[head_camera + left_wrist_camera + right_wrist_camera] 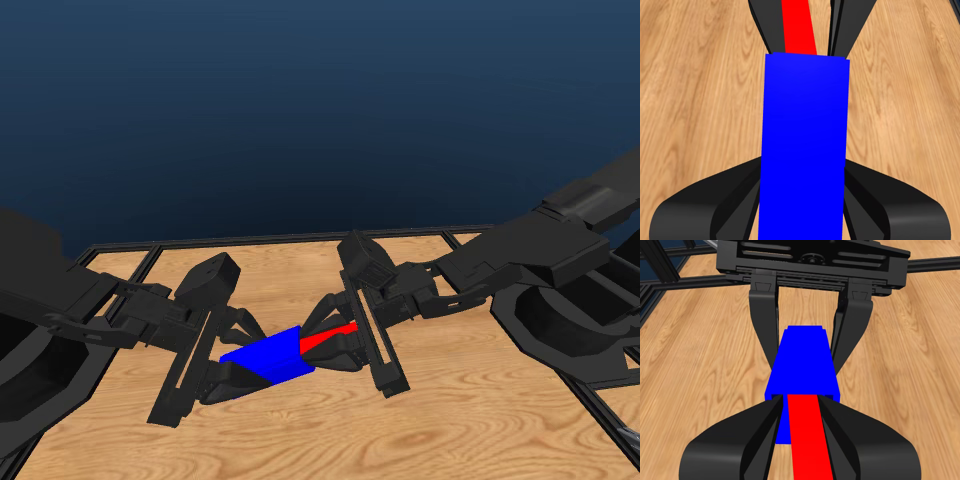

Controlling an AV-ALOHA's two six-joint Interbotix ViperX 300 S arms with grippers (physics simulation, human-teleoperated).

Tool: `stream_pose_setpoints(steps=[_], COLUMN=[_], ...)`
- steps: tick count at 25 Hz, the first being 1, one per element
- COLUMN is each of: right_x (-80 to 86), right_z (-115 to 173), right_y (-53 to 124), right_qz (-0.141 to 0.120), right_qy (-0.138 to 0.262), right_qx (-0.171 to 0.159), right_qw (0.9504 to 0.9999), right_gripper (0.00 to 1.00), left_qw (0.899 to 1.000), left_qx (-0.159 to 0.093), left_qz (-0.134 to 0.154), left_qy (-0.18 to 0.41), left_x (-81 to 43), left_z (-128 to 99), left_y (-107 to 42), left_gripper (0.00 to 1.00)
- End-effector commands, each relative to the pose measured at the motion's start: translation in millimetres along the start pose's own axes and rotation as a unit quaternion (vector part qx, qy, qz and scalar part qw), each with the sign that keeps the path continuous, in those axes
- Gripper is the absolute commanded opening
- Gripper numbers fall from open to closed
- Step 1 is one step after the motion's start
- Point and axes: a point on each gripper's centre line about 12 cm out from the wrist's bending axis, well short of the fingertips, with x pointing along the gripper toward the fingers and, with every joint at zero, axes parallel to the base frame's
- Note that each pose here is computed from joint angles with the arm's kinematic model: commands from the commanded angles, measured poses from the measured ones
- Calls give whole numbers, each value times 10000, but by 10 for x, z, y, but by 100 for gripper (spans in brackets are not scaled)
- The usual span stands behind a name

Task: Insert peg into socket

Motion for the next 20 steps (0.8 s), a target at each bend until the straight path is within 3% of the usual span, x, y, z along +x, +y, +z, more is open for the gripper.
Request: stream_pose_setpoints(steps=[1, 7, 16, 20], right_x=[-100, -388, -696, -715], right_z=[-2, -254, -593, -917], right_y=[3, -54, -17, -152], right_qz=[13, -57, -16, -268], right_qy=[145, 385, 558, 726], right_qx=[386, 817, 1054, 1512], right_qw=[9991, 9959, 9929, 9855], right_gripper=[100, 100, 100, 100], left_qw=[9977, 9979, 9980, 9982], left_qx=[-112, -201, -204, -170], left_qz=[-22, 4, -34, -32], left_qy=[-671, -609, -605, -570], left_x=[-57, -25, 69, 96], left_z=[300, 261, 319, 306], left_y=[27, 49, 10, 8], left_gripper=[0, 0, 0, 0])
